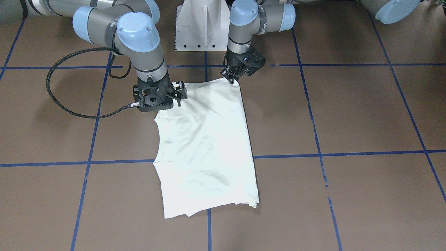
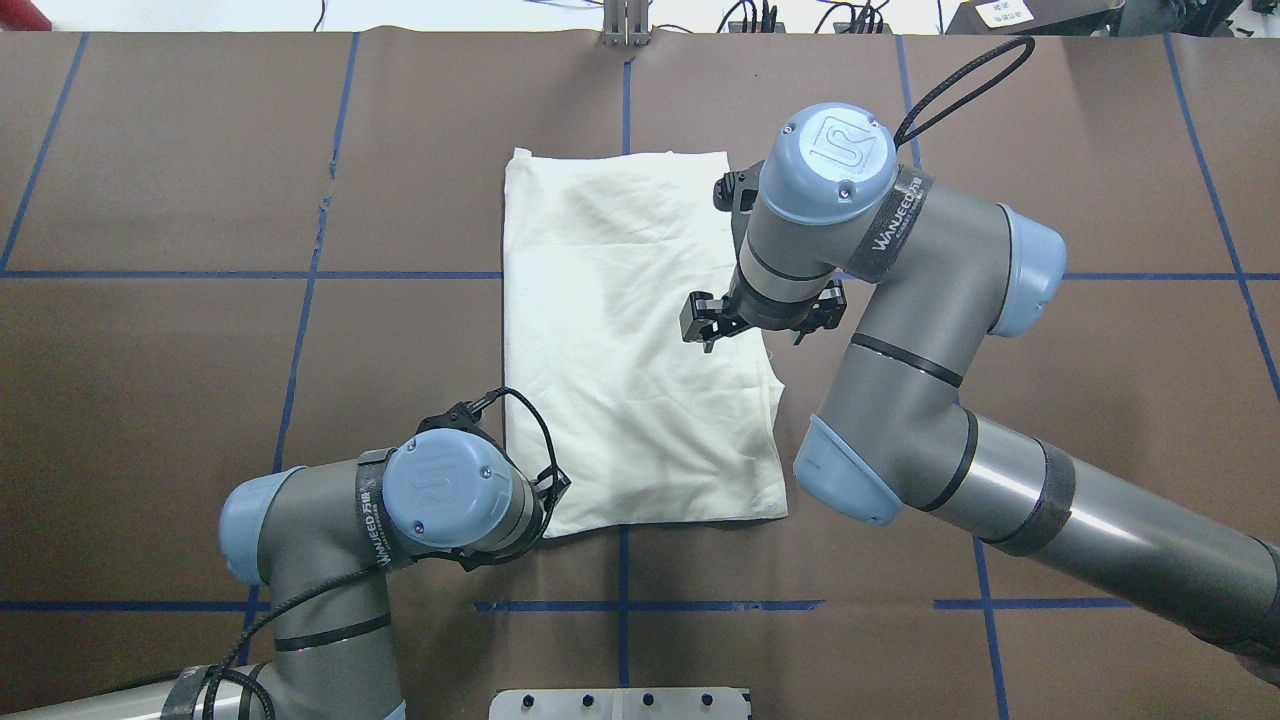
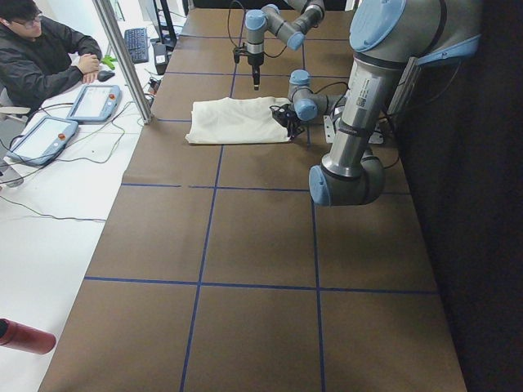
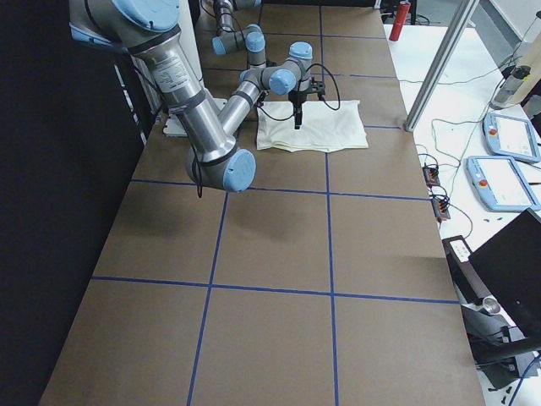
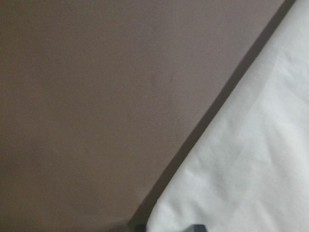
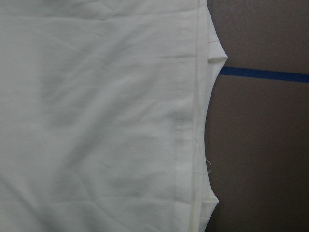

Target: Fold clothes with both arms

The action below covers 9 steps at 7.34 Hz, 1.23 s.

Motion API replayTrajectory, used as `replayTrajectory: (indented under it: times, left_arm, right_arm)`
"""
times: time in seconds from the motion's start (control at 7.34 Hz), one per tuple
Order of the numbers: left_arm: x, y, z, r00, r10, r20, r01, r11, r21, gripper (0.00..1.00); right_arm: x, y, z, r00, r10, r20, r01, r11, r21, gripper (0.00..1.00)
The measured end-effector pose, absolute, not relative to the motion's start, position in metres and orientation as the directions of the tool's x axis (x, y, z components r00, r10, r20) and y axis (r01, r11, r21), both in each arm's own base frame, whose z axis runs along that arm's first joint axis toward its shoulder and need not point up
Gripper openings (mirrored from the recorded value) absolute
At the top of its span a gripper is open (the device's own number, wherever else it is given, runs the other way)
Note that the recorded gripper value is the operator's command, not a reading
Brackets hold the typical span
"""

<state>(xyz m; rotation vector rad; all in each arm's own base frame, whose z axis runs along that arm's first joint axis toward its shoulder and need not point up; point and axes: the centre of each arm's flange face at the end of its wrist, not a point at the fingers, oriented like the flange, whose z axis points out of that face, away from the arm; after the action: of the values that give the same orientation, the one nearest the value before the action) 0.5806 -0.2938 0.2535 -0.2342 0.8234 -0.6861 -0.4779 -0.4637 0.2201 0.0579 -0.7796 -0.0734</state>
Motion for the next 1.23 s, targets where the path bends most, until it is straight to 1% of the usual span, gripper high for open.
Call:
replayTrajectory:
  times: [0.41,0.54,0.82,1.23]
  left_arm:
    - [0.565,-0.290,0.247,0.512,-0.562,-0.650,0.412,0.824,-0.388,0.00]
    - [0.557,-0.287,0.246,0.521,-0.534,-0.666,0.391,0.843,-0.370,0.00]
    - [0.550,-0.283,0.241,0.525,-0.506,-0.685,0.367,0.860,-0.354,0.00]
    - [0.550,-0.281,0.239,0.526,-0.500,-0.688,0.361,0.864,-0.352,0.00]
  right_arm:
    - [-0.476,-0.461,0.221,0.707,-0.077,0.703,0.036,0.997,0.073,1.00]
    - [-0.475,-0.456,0.222,0.705,-0.043,0.707,0.013,0.999,0.048,1.00]
    - [-0.482,-0.422,0.223,0.687,0.139,0.714,-0.102,0.990,-0.095,1.00]
    - [-0.527,-0.349,0.225,0.635,0.418,0.650,-0.319,0.908,-0.272,1.00]
